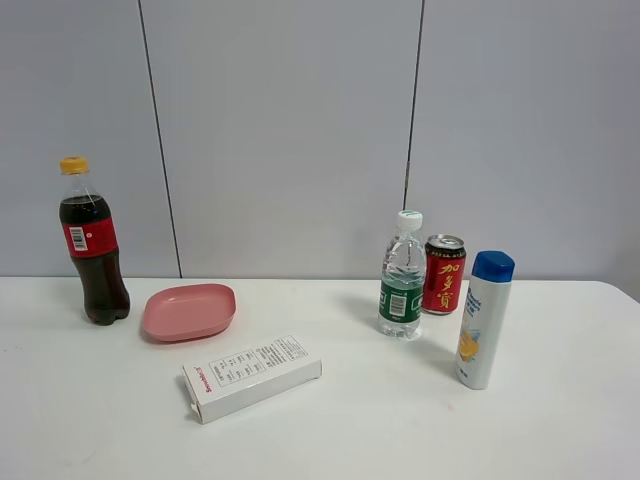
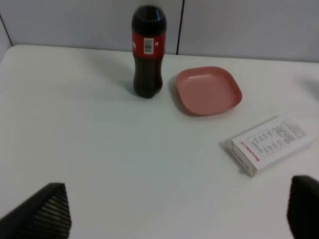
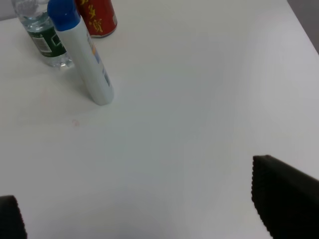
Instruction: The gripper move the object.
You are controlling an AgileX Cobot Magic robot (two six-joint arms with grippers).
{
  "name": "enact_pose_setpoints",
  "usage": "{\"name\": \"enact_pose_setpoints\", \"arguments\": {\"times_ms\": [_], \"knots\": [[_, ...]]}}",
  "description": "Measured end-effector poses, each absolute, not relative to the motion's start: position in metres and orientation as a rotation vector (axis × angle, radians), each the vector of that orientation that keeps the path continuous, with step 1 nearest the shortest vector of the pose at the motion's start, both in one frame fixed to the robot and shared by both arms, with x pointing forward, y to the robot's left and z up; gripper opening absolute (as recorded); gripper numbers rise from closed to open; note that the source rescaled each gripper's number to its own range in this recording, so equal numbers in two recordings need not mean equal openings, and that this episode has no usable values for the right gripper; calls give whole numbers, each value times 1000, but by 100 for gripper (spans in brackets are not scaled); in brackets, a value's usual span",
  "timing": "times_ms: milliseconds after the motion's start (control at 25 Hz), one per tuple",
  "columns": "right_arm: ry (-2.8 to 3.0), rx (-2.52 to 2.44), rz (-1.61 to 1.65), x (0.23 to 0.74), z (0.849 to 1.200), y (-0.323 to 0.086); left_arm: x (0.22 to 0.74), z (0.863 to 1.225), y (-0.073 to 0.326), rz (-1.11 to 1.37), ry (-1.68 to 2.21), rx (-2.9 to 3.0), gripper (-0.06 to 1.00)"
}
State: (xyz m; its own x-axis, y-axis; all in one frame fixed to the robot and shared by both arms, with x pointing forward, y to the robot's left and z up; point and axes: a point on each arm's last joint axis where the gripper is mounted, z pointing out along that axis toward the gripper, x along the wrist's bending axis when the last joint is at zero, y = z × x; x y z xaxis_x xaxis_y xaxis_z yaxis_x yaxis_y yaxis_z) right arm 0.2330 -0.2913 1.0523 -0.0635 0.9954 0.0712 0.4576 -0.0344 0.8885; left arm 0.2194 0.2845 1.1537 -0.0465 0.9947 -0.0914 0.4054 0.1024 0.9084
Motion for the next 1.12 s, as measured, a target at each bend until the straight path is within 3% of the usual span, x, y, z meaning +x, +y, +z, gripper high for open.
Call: {"name": "enact_pose_setpoints", "arguments": {"times_ms": [280,600,1120], "knots": [[1588,1557,1047,233,1052,-291,197,1100,279,961,1511,1452,98],[1588,1557,1047,233,1052,-291,221,1060,278,827,1520,1586,98],[1588,1557,1047,233,1052,-291,233,1056,282,915,1489,1535,97]]}}
